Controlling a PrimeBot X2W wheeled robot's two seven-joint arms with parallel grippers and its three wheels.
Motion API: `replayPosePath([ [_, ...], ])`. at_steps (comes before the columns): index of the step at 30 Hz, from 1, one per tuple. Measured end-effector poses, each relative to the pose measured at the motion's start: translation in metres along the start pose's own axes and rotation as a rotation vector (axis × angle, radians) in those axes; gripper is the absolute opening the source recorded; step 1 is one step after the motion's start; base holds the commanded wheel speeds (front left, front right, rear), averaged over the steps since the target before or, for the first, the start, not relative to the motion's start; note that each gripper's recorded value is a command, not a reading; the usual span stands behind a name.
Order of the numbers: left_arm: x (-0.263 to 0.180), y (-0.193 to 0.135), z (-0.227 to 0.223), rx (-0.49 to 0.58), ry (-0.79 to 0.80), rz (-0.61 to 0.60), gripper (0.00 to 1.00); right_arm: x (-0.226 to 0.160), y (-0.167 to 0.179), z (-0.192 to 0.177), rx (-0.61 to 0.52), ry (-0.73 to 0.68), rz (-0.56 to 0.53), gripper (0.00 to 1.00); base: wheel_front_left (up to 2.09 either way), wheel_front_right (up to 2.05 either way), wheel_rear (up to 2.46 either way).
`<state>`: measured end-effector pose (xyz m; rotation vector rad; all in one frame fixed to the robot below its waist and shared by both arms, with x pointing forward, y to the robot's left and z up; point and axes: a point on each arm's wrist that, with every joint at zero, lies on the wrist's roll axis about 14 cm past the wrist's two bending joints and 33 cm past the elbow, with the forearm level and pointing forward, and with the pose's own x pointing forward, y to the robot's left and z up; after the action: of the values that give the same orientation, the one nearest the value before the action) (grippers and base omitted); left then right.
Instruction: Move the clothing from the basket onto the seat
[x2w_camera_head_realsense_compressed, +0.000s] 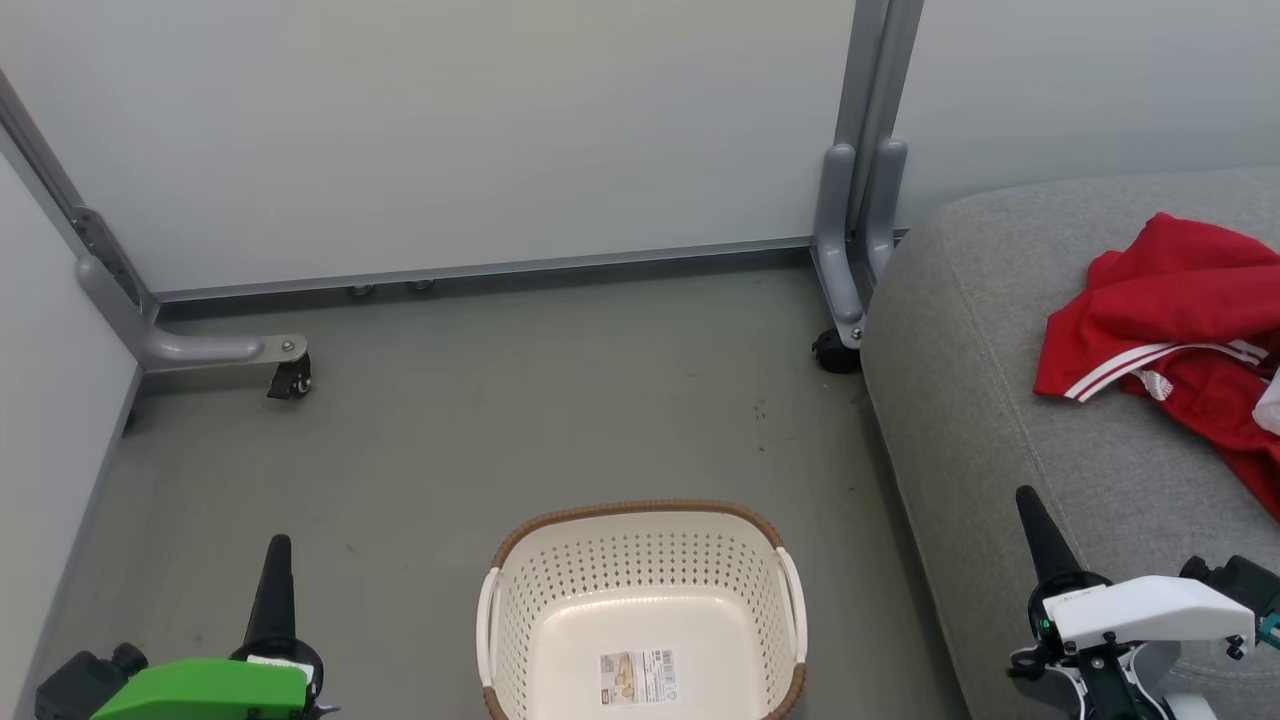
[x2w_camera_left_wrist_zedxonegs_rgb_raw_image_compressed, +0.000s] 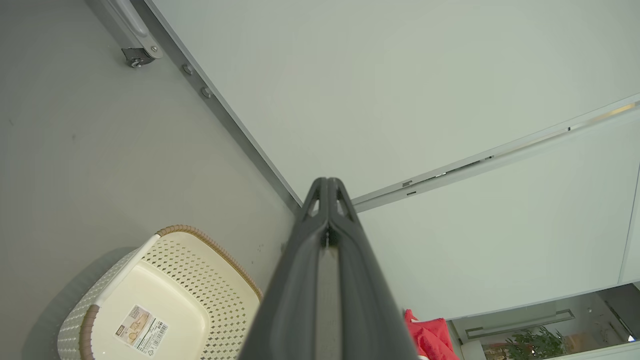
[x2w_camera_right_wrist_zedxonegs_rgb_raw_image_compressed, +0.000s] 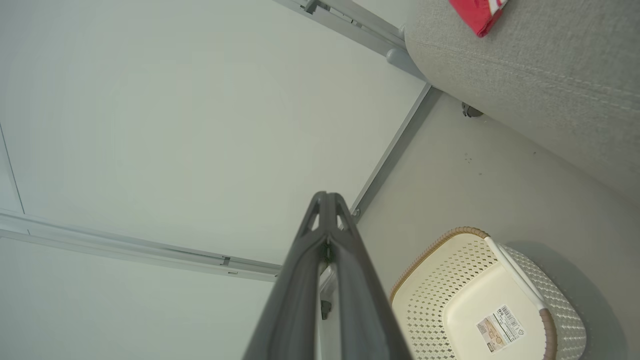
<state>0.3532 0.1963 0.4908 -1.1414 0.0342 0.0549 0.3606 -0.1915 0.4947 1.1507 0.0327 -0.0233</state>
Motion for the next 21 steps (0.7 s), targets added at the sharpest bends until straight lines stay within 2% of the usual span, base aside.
replayPosePath([
  [21, 0.016, -0.006, 0.004, -0.202, 0.008, -0.020, 0.00, 0.012, 0.003, 0.006, 0.196, -0.002, 0.007, 0.00, 0.00, 0.00, 0.00],
])
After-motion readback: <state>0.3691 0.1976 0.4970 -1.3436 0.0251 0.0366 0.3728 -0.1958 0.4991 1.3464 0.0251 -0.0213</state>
